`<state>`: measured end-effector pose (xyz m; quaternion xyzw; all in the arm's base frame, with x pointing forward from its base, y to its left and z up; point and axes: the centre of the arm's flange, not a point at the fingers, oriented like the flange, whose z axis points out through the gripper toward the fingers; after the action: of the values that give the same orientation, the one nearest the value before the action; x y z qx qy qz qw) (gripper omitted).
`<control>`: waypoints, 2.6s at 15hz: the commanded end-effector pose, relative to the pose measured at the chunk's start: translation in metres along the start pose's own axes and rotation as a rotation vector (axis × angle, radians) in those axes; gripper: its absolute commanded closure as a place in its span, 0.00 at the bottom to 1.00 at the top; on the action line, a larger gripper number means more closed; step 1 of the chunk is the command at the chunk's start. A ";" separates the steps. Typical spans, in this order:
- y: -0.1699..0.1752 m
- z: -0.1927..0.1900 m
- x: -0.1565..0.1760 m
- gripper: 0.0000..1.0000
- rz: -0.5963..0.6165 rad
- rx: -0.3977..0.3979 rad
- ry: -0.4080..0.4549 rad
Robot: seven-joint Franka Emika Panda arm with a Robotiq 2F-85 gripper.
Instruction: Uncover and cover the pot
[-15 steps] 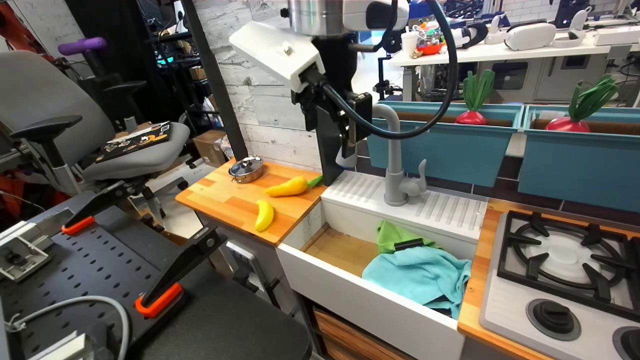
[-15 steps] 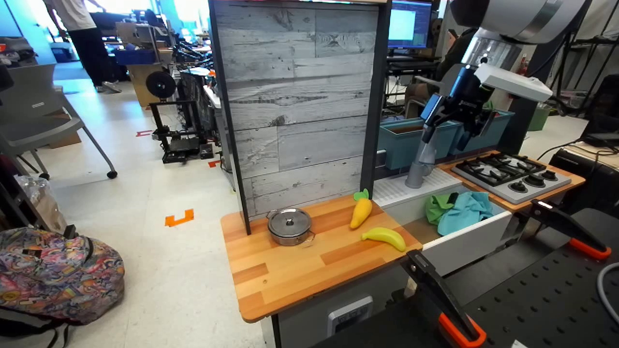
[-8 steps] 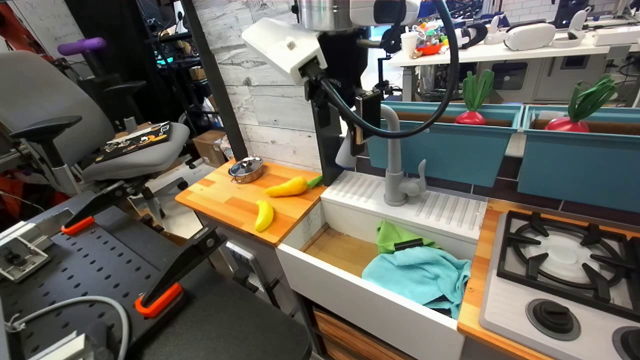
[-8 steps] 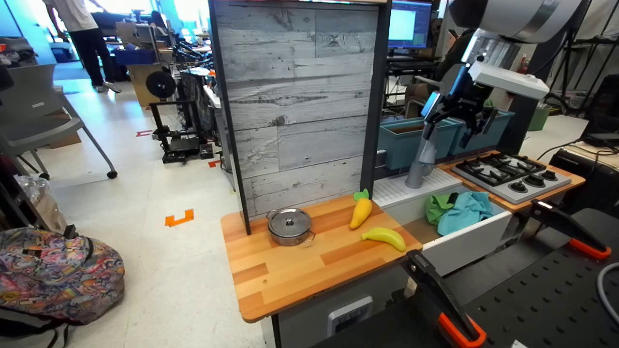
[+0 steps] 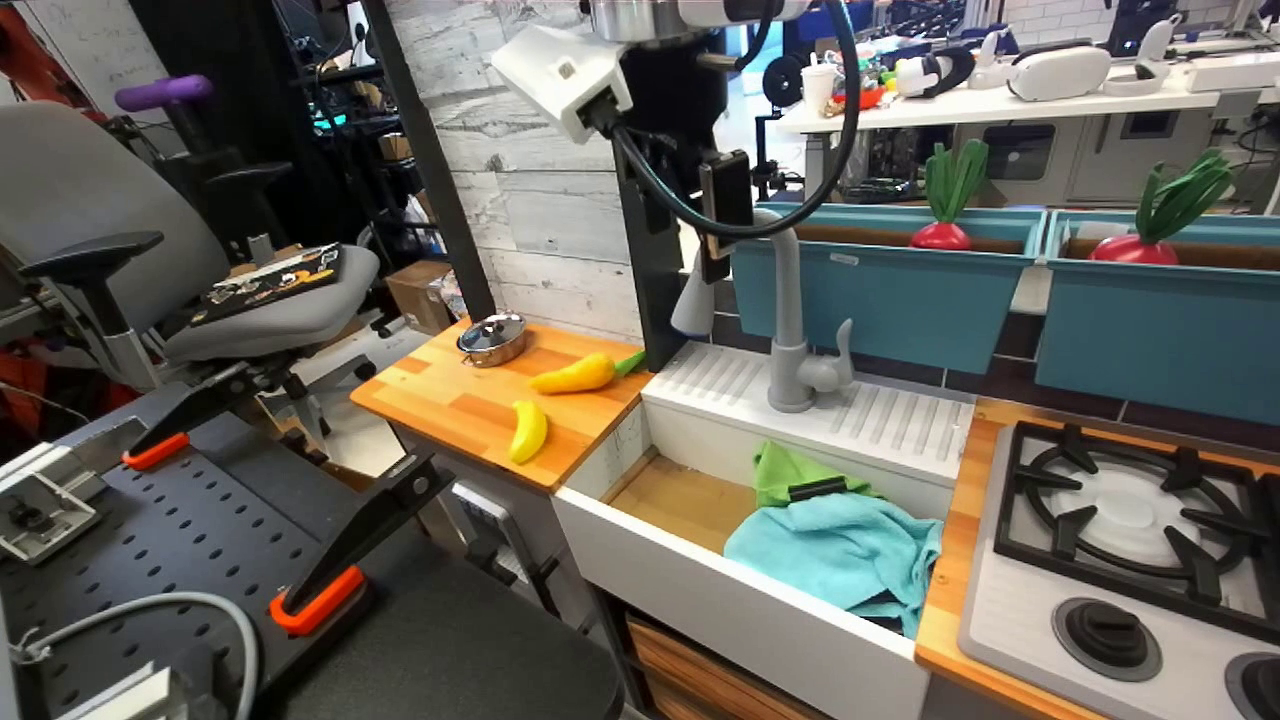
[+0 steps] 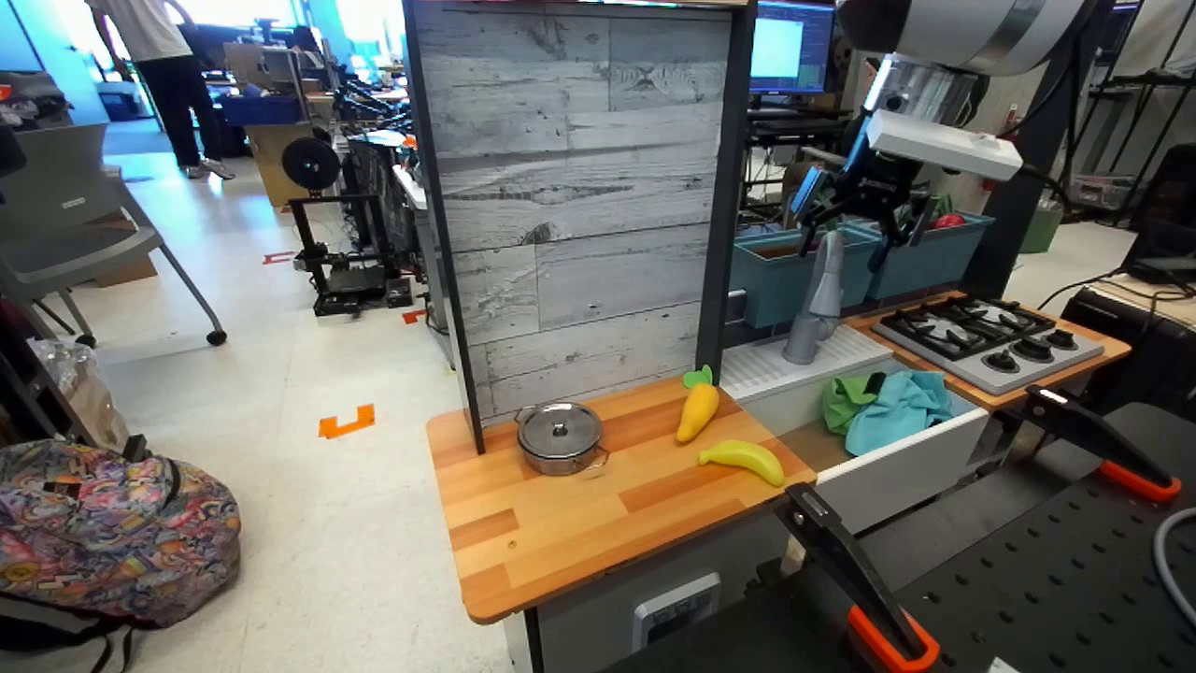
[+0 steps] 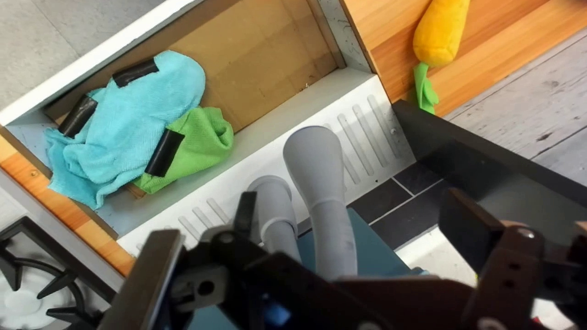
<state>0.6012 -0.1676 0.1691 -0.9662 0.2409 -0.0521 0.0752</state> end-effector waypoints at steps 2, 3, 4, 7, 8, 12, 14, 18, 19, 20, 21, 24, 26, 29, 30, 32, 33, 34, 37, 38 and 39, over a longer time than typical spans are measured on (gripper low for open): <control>-0.006 0.010 0.013 0.27 0.015 -0.055 0.042; -0.006 0.012 0.014 0.29 0.013 -0.062 0.046; -0.006 0.014 0.014 0.36 0.013 -0.066 0.049; -0.006 0.019 0.011 0.60 -0.003 -0.077 0.041; -0.007 0.021 0.009 0.67 -0.011 -0.078 0.038; -0.015 0.022 0.002 0.97 -0.049 -0.078 0.049; -0.019 0.018 0.004 0.93 -0.057 -0.066 0.073; -0.029 0.015 0.011 0.93 -0.053 -0.019 0.110; -0.031 0.014 0.012 0.93 -0.054 -0.010 0.117; -0.033 0.015 0.014 0.93 -0.053 -0.001 0.122; -0.035 0.015 0.015 0.93 -0.052 0.005 0.127; -0.040 0.012 0.018 0.93 -0.064 0.024 0.154; -0.043 0.010 0.019 0.93 -0.070 0.033 0.167; -0.049 0.007 0.021 0.93 -0.081 0.038 0.181; -0.050 0.006 0.021 0.93 -0.085 0.037 0.183; -0.053 0.007 0.022 0.93 -0.091 0.038 0.187; -0.054 0.007 0.022 0.93 -0.093 0.039 0.187; -0.054 0.007 0.022 0.93 -0.096 0.039 0.187; -0.053 0.007 0.020 0.93 -0.101 0.042 0.187; -0.052 0.006 0.020 0.93 -0.102 0.045 0.191; -0.052 0.005 0.019 0.93 -0.104 0.050 0.194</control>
<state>0.6158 -0.1470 0.1530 -0.9704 0.2149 -0.0978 0.0511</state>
